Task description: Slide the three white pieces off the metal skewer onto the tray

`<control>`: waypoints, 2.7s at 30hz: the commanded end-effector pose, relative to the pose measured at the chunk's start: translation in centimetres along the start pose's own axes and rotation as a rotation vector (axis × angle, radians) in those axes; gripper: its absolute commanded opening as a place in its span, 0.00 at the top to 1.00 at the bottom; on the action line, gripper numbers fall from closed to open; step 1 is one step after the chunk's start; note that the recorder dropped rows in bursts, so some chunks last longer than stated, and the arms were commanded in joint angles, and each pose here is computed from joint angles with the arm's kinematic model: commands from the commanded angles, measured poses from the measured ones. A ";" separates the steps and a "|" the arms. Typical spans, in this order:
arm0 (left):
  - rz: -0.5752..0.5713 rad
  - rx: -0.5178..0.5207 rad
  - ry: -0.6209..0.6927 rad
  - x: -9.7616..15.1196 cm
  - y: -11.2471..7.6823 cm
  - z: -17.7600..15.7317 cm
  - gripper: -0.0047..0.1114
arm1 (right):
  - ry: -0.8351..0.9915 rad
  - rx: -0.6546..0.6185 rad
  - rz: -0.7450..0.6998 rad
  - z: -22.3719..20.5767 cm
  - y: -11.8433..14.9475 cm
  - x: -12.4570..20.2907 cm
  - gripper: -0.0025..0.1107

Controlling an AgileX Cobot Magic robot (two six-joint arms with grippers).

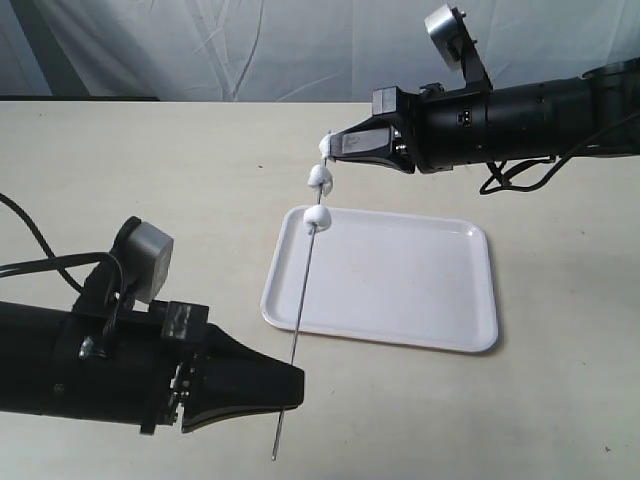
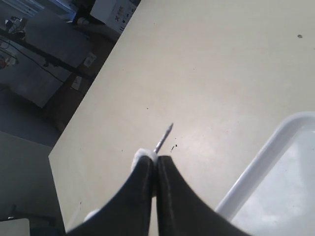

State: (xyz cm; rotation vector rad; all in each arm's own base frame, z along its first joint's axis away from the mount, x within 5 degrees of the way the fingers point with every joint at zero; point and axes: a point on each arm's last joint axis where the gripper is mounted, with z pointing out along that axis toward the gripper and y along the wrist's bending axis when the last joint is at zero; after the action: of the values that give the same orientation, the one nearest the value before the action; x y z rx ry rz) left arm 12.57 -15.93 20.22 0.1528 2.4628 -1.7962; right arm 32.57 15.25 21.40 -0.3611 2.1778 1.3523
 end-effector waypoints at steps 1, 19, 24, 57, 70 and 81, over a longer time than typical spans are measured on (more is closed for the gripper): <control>0.042 -0.002 0.075 0.9 0.0 0.0 0.96 | -0.118 0.063 0.048 -0.5 -0.5 -1.5 0.98; 0.155 -0.023 0.078 0.9 0.3 0.0 0.96 | -0.104 0.011 0.045 -0.5 0.0 -1.4 0.98; 0.163 -0.008 0.113 1.3 0.2 0.0 0.96 | -0.112 0.039 0.047 -0.5 -0.3 -1.5 0.98; 0.183 -0.003 0.150 1.6 0.2 0.0 0.96 | -0.205 0.119 0.036 -0.8 0.0 -4.5 0.98; 0.198 -0.169 0.059 0.6 1.6 -0.1 0.96 | 0.034 0.427 -0.027 -1.3 -2.6 -2.5 0.98; 0.162 -0.159 0.008 0.2 1.5 0.0 0.96 | 0.177 0.454 0.042 -1.6 -2.8 -1.1 0.44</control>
State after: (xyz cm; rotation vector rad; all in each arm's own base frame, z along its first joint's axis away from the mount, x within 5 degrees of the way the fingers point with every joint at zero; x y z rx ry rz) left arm 12.64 -15.33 18.57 0.3627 2.5218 -1.4922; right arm 34.48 12.16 19.99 -0.3200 2.5687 0.7432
